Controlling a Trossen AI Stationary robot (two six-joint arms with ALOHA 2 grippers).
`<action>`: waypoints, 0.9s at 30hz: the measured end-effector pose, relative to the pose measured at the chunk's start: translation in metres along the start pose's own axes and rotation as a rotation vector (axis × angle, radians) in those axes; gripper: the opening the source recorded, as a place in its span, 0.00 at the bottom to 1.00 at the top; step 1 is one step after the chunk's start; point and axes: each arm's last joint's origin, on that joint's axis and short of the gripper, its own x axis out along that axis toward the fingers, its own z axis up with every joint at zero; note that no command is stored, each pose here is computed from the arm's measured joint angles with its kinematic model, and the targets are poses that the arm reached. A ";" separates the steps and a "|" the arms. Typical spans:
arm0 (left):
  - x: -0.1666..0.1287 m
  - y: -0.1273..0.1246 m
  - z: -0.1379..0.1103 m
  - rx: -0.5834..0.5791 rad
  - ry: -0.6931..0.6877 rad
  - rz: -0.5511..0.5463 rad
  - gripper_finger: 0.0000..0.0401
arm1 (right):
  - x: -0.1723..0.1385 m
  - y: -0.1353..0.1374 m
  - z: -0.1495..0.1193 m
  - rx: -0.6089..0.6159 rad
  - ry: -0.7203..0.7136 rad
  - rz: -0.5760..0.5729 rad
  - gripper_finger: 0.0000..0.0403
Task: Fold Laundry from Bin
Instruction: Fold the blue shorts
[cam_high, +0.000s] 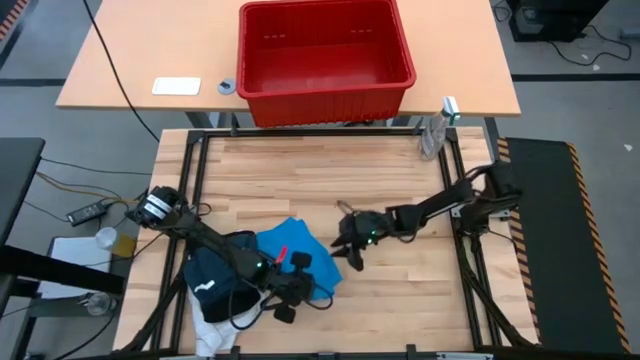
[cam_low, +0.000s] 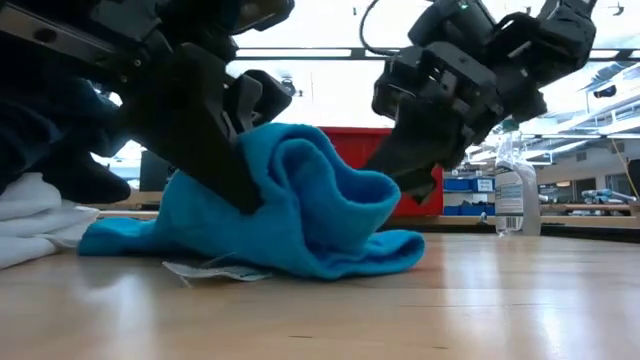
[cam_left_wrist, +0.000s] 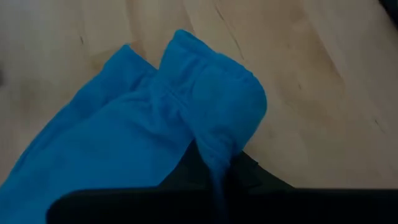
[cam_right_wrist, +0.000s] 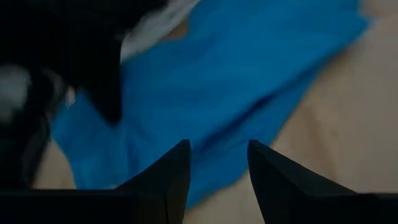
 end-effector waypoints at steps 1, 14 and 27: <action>0.000 -0.001 0.000 0.007 -0.001 -0.003 0.03 | 0.005 0.002 -0.001 -0.048 0.019 0.004 0.41; -0.004 -0.019 -0.001 0.115 -0.017 -0.034 0.02 | 0.075 -0.020 0.043 -0.325 -0.027 -0.015 0.38; -0.007 -0.028 0.001 -0.182 -0.072 0.000 0.02 | 0.087 -0.035 0.035 -0.289 0.214 -0.054 0.30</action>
